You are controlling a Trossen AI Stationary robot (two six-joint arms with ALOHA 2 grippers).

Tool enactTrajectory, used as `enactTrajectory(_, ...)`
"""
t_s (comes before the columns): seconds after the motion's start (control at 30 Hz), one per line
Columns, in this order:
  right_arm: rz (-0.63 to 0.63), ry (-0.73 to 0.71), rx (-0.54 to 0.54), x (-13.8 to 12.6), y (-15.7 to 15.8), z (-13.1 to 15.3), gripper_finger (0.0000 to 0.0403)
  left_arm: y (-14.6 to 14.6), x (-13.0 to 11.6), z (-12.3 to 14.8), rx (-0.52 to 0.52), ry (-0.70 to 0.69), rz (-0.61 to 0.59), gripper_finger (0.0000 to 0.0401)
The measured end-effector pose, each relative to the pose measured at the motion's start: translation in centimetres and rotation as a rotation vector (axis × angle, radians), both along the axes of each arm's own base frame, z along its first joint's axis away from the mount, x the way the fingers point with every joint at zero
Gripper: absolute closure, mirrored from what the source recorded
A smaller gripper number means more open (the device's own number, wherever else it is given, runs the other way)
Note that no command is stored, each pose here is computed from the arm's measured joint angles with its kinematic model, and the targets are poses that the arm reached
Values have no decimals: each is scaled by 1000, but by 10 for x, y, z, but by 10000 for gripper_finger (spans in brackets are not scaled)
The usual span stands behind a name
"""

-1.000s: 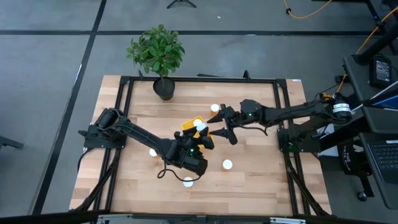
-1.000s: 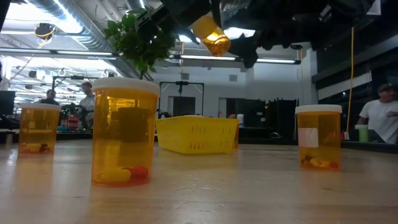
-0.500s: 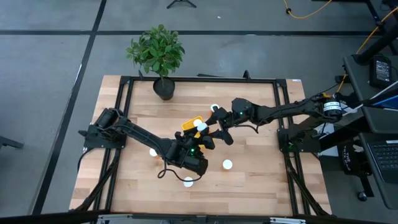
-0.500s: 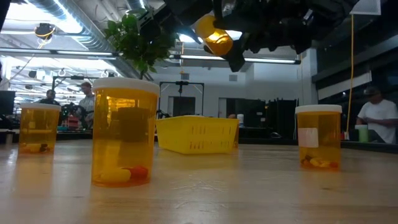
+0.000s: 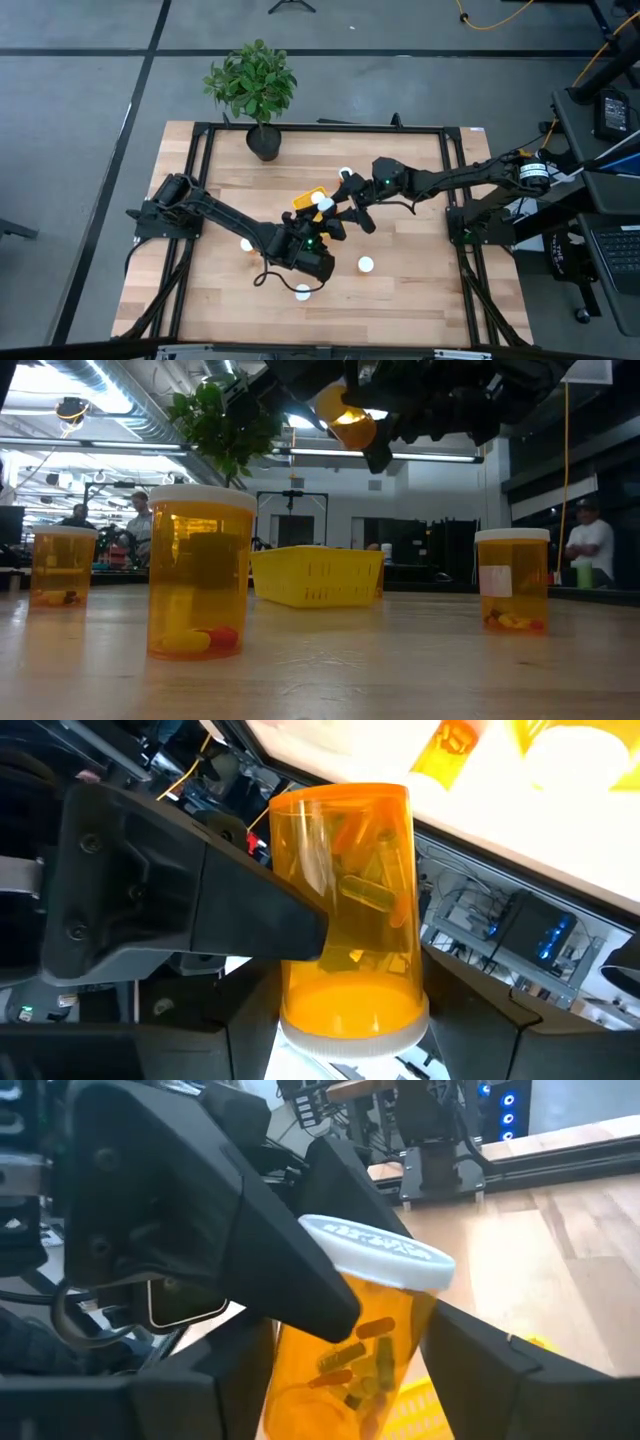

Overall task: Pick and place pill bottles into a basket
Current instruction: Put the pill bottle into the bin

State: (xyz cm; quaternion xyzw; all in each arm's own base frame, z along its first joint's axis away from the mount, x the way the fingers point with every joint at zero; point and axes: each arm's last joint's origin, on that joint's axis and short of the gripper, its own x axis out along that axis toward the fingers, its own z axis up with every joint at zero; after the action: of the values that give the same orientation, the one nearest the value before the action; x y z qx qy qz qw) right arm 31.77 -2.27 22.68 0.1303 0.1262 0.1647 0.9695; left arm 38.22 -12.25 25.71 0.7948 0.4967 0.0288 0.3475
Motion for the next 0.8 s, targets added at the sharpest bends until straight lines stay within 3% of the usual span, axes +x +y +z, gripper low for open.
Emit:
enactTrajectory(0.2, 3, 2, 3, 0, 0, 0, 202, 0, 0, 0, -3, -3, 1, 185)
enactTrajectory(0.8, 11, -4, 2, 0, 1, 1, 207, -8, -2, 6, -50, -99, 1, 166)
